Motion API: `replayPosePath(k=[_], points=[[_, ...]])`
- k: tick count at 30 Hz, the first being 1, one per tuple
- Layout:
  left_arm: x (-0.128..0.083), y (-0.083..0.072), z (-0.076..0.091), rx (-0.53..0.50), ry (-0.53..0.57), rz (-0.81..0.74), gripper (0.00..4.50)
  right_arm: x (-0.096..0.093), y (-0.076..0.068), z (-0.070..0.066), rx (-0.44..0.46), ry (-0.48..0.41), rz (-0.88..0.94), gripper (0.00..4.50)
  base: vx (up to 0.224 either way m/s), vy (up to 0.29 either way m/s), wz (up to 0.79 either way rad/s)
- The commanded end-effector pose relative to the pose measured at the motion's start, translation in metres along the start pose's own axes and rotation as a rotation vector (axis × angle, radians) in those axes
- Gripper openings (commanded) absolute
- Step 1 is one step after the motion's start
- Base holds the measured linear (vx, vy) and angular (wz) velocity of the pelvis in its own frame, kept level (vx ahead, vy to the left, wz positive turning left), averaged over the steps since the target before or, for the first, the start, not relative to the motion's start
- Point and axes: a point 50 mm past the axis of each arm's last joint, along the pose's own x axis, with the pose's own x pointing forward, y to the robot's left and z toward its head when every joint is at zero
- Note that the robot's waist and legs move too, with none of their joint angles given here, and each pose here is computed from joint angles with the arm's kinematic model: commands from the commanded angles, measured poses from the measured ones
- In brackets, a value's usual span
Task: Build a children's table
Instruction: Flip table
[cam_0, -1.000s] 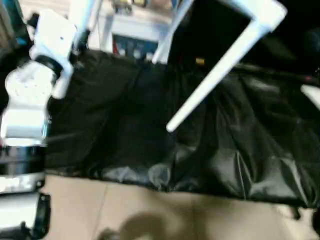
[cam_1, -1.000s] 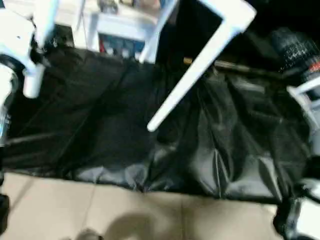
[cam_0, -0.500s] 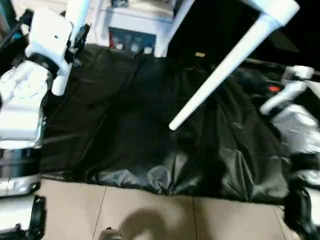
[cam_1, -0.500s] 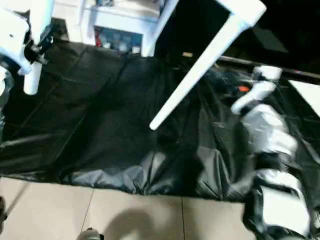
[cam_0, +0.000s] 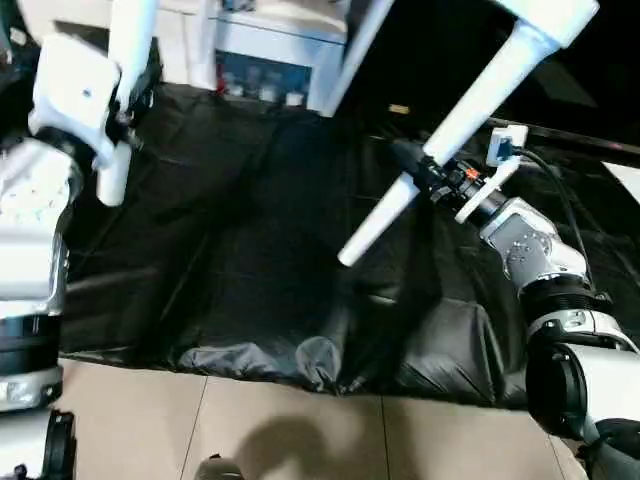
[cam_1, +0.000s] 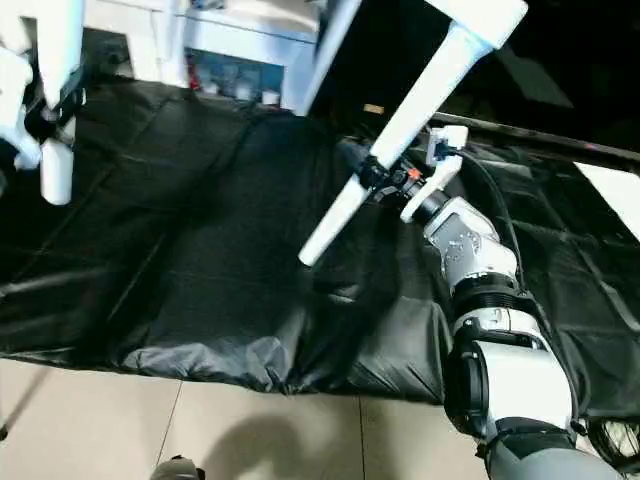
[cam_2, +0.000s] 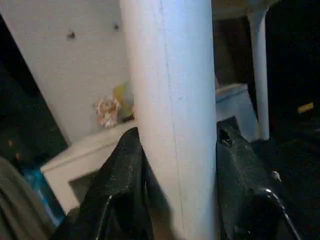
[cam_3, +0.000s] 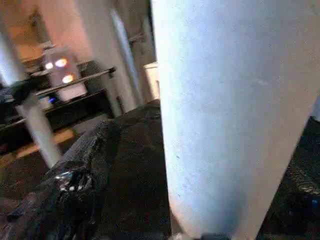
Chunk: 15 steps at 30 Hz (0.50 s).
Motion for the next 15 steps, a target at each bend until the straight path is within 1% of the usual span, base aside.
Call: replayPosePath(k=[1, 5, 9, 11, 12, 15], points=[[-0.001, -0.028, -0.016, 0.064, 0.074, -0.179, 1.68, 0.005, 0.009, 0.003, -0.039, 0.034, 0.099, 3.77, 0.0, 0.0, 0.0], [-0.007, -0.029, -0.022, 0.047, 0.102, -0.177, 1.68, 0.006, 0.019, 0.002, -0.058, 0.049, 0.186, 3.77, 0.0, 0.0, 0.0], [-0.021, -0.035, -0.032, 0.01, 0.148, -0.169, 1.68, 0.003, 0.033, -0.002, -0.094, 0.057, 0.251, 3.77, 0.0, 0.0, 0.0], [-0.025, -0.037, -0.035, 0.0, 0.162, -0.169, 1.68, 0.002, 0.036, -0.003, -0.098, 0.055, 0.258, 3.77, 0.0, 0.0, 0.0], [-0.032, -0.041, -0.041, -0.008, 0.182, -0.173, 1.68, 0.0, 0.04, -0.006, -0.094, 0.057, 0.27, 3.77, 0.0, 0.0, 0.0], [-0.041, -0.046, -0.046, -0.024, 0.209, -0.174, 1.68, -0.006, 0.045, -0.015, -0.095, 0.084, 0.281, 3.77, 0.0, 0.0, 0.0]])
